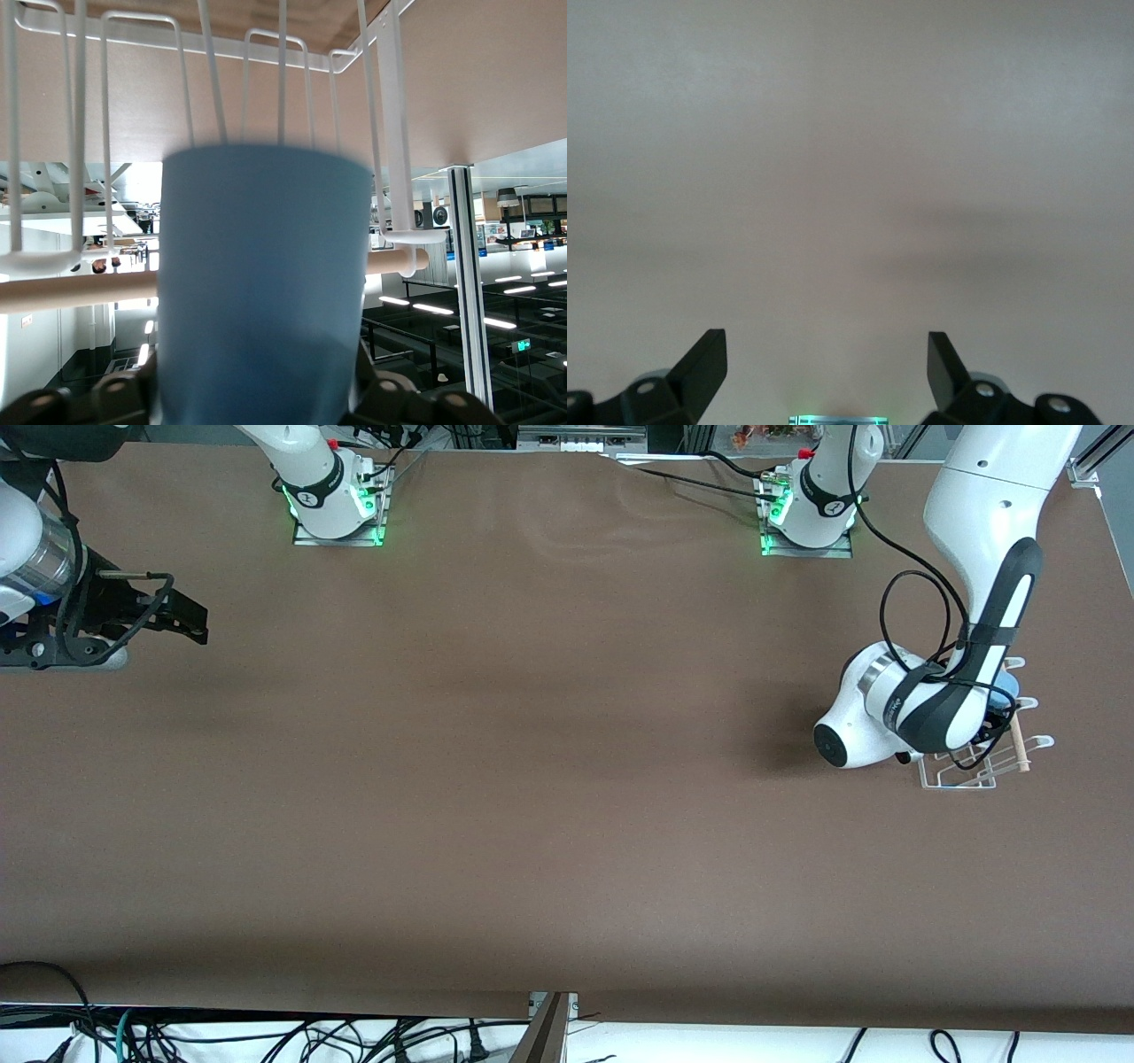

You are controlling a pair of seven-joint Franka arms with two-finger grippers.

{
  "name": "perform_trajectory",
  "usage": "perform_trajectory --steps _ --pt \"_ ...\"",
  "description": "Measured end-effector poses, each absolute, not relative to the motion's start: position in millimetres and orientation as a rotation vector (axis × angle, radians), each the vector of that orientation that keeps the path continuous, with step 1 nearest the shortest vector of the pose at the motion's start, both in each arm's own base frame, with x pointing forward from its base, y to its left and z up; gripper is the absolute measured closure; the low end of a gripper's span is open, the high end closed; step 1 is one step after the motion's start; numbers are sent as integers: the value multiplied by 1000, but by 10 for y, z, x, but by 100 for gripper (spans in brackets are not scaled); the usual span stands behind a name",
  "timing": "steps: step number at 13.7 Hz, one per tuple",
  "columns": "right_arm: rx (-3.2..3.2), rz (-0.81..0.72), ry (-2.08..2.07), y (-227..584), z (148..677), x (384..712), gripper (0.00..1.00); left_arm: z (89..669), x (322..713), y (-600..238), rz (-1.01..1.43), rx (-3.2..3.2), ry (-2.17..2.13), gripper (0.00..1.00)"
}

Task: Transfer cup to left arm and place on rack
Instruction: 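Lower the cup onto a rack peg and open the left gripper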

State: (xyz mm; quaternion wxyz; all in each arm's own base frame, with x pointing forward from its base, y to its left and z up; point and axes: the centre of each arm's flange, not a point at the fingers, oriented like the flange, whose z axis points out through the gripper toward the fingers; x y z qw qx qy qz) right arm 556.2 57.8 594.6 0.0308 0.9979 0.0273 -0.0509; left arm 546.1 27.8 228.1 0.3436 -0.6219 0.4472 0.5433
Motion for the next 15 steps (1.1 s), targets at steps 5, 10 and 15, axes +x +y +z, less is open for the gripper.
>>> perform_trajectory --steps 5,10,15 --pt "3077 -155 61 491 5952 5569 0 2286 5463 280 1408 -1618 1156 0" --pt "3078 -150 34 395 5957 5578 0 2559 5542 237 1356 -1692 1121 0" --pt "3079 -141 43 397 5963 5585 0 3196 5717 -72 1178 -2152 1000 0"
